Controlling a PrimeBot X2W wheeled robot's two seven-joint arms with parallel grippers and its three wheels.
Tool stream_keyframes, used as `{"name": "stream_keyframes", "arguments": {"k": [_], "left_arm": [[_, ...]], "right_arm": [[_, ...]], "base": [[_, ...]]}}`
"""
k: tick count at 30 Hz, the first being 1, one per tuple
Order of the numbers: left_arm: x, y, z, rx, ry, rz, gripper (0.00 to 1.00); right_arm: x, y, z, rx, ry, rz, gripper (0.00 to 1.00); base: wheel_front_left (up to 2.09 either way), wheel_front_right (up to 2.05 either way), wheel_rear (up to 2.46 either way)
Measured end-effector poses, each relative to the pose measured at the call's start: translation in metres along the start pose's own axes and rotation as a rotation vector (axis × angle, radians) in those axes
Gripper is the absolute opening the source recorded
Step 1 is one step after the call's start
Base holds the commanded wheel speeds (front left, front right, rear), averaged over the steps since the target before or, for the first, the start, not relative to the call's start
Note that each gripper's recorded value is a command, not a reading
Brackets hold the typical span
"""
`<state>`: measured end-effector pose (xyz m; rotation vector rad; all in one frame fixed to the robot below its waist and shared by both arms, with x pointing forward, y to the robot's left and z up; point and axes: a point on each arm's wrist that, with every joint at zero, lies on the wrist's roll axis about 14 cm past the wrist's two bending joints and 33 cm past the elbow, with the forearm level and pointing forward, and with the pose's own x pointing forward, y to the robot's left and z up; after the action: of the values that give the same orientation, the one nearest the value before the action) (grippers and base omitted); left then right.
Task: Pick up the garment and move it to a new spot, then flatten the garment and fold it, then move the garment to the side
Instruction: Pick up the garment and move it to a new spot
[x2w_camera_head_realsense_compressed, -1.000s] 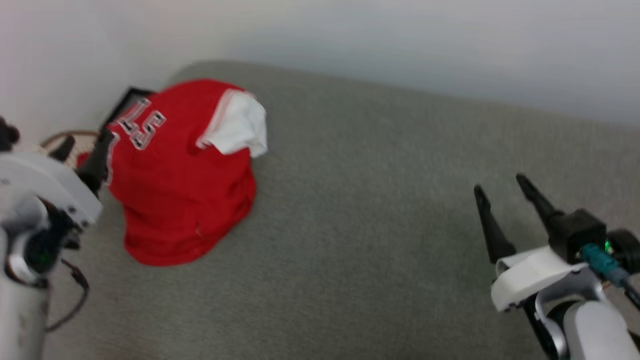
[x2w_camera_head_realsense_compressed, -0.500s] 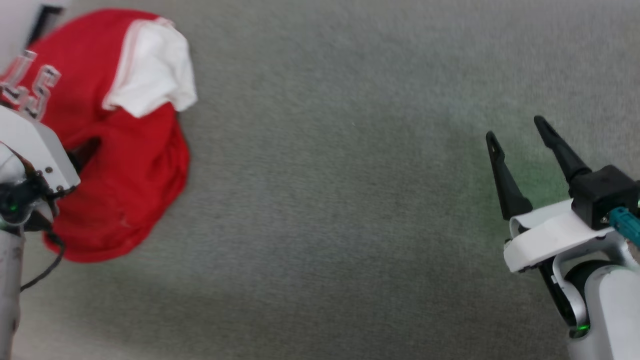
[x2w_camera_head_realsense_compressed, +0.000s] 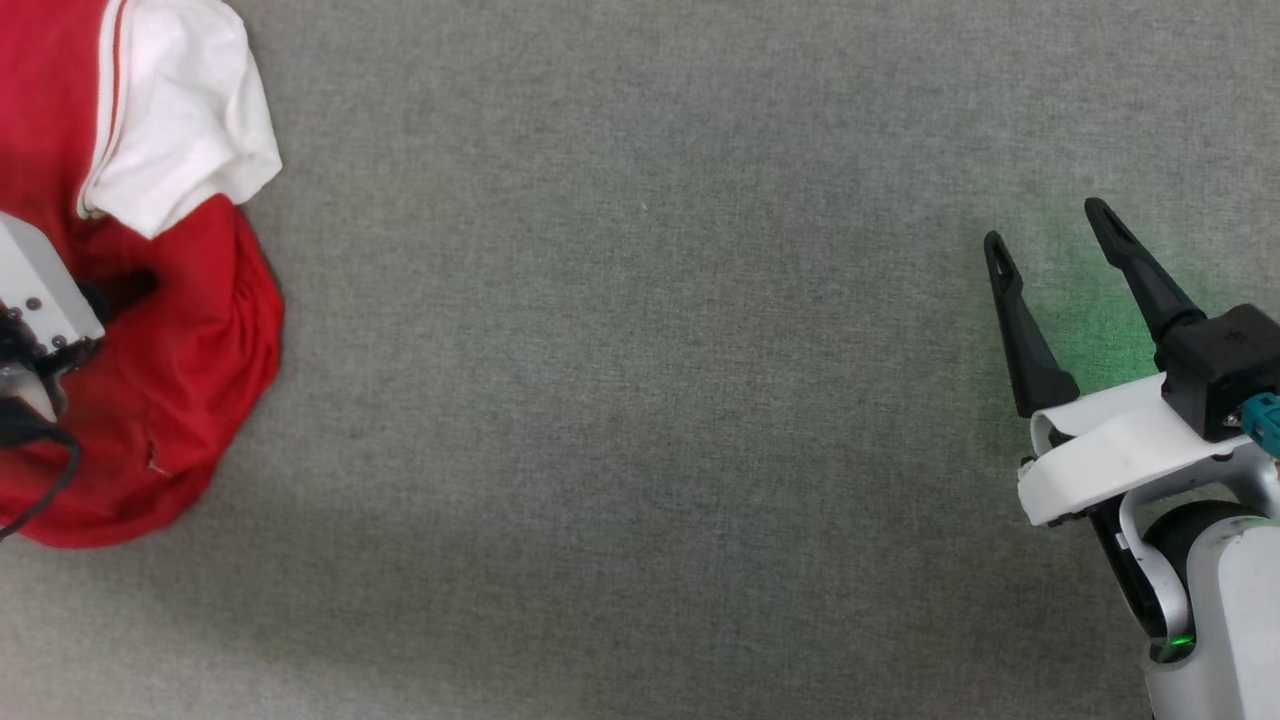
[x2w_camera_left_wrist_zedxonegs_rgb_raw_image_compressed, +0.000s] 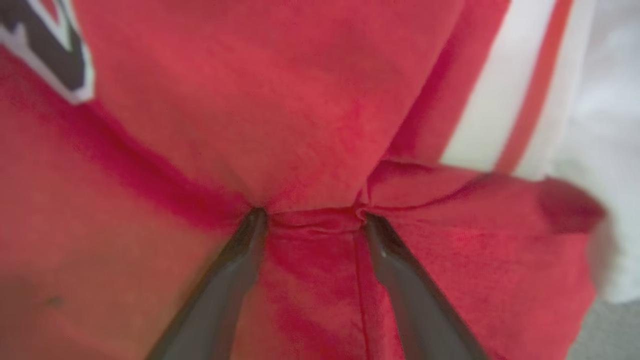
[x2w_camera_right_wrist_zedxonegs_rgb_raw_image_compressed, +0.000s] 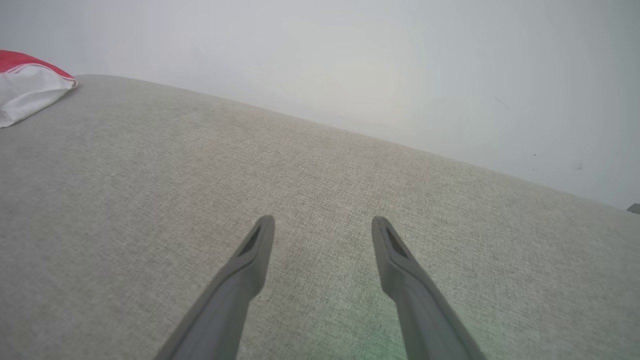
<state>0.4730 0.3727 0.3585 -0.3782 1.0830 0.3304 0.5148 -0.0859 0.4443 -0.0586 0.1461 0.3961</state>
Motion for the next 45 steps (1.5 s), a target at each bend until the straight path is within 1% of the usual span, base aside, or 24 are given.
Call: {"name": "stream_keyframes", "arguments": {"k": [1,2,3,7,9,14,20,24,29,35,39,42,45], "left_arm": [[0.000,0.000,0.000,-0.003,0.002,-0.004,0.95],[-0.001,-0.001,0.000,-0.002,-0.004,-0.006,0.37],[-0.002,-0.001,0.002,-0.002,-0.013,-0.009,0.00],[-0.013,-0.003,0.010,0.002,-0.068,-0.031,0.00],[-0.023,-0.002,0.015,0.027,-0.104,-0.028,0.00],[-0.060,0.007,0.044,0.070,-0.247,-0.023,0.00],[-0.121,0.007,0.083,0.140,-0.464,-0.036,0.00],[-0.174,-0.003,0.110,0.197,-0.621,-0.065,0.00],[-0.244,-0.019,0.131,0.275,-0.801,-0.104,0.00],[-0.317,-0.037,0.132,0.348,-0.946,-0.150,0.00],[-0.358,-0.057,0.122,0.398,-1.013,-0.199,0.00],[-0.380,-0.076,0.111,0.440,-1.041,-0.246,0.00],[-0.393,-0.099,0.100,0.481,-1.049,-0.297,0.00]], "right_arm": [[0.000,-0.001,0.000,-0.001,0.002,-0.002,1.00],[-0.001,-0.001,0.001,0.000,0.000,-0.002,1.00],[-0.001,0.000,0.002,0.000,-0.001,-0.003,1.00],[-0.008,0.004,0.004,0.010,0.003,-0.001,1.00],[-0.011,0.007,0.008,0.013,-0.004,0.001,1.00],[-0.024,0.014,0.016,0.020,-0.018,0.006,1.00],[-0.042,0.024,0.031,0.024,-0.048,0.009,1.00],[-0.055,0.033,0.043,0.041,-0.076,0.014,1.00],[-0.070,0.043,0.062,0.039,-0.126,0.020,1.00],[-0.088,0.053,0.084,0.036,-0.185,0.023,1.00],[-0.101,0.053,0.096,0.030,-0.221,0.010,1.00],[-0.109,0.045,0.104,0.025,-0.247,-0.019,1.00],[-0.119,0.033,0.104,0.026,-0.252,-0.062,1.00]], "base": [[0.00,0.00,0.00],[0.00,0.00,0.00],[0.00,0.00,0.00],[0.00,0.00,0.00],[0.00,0.00,0.00],[0.00,0.00,0.00],[0.00,0.00,0.00],[0.00,0.00,0.00],[0.00,0.00,0.00],[0.00,0.00,0.00],[0.00,0.00,0.00],[0.00,0.00,0.00],[0.00,0.00,0.00]]}}
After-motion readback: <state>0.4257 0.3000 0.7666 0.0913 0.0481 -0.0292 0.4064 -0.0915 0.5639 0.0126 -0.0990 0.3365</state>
